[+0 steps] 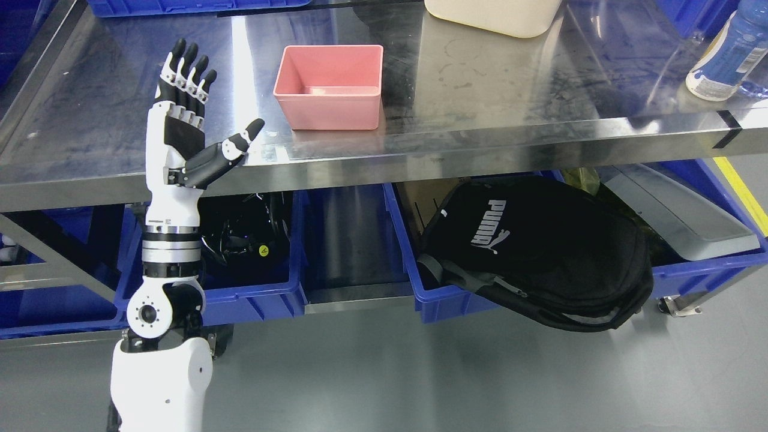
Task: Place storage box into left shelf container
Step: 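Reach the left hand forward toward the pink box on the table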
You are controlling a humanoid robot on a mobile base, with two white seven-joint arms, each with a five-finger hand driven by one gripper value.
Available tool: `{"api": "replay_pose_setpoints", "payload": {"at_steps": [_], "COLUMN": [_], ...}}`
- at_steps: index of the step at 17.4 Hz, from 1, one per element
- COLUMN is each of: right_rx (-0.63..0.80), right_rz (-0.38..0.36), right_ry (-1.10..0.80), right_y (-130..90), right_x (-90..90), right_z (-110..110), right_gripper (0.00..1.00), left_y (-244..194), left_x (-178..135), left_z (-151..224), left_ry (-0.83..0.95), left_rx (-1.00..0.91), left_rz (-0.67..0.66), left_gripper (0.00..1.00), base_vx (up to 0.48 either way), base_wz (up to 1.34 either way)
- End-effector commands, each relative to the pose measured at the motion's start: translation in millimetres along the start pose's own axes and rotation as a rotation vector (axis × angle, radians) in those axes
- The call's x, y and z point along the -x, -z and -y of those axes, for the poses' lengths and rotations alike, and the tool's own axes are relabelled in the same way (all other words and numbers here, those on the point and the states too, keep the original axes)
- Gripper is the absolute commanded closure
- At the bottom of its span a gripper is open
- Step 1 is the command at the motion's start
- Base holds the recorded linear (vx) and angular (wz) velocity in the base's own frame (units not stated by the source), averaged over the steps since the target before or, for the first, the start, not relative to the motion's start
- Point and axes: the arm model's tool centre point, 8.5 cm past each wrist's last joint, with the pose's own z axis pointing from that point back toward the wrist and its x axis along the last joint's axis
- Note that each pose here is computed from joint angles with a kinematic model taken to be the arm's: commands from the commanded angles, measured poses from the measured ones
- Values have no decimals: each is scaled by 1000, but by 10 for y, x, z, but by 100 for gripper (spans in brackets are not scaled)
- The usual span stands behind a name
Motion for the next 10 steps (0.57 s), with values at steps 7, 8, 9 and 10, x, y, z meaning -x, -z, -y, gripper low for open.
{"api": "replay_pose_setpoints", "payload": {"at_steps": [7, 8, 9, 10], "right_rx": [18, 18, 18, 18], "right_rz": [8, 8, 8, 8], "right_ry": [4, 4, 4, 4], "right_y": [6, 6, 6, 6], "right_x": [0, 0, 0, 0], "right_z": [113, 113, 113, 113], "right_gripper": [0, 0, 0, 0], "left_y": [1006, 1194, 1344, 1460], "left_x": [-792, -972, -1121, -1101], "left_z": [-1129, -1194, -1230, -1152], "left_ry": [301, 307, 317, 356], "left_rx": [424, 515, 597, 672], "left_rz": [-44, -83, -116, -167], "left_gripper": [0, 0, 0, 1], "base_vx": [0, 0, 0, 0], "base_wz": [0, 0, 0, 0]}}
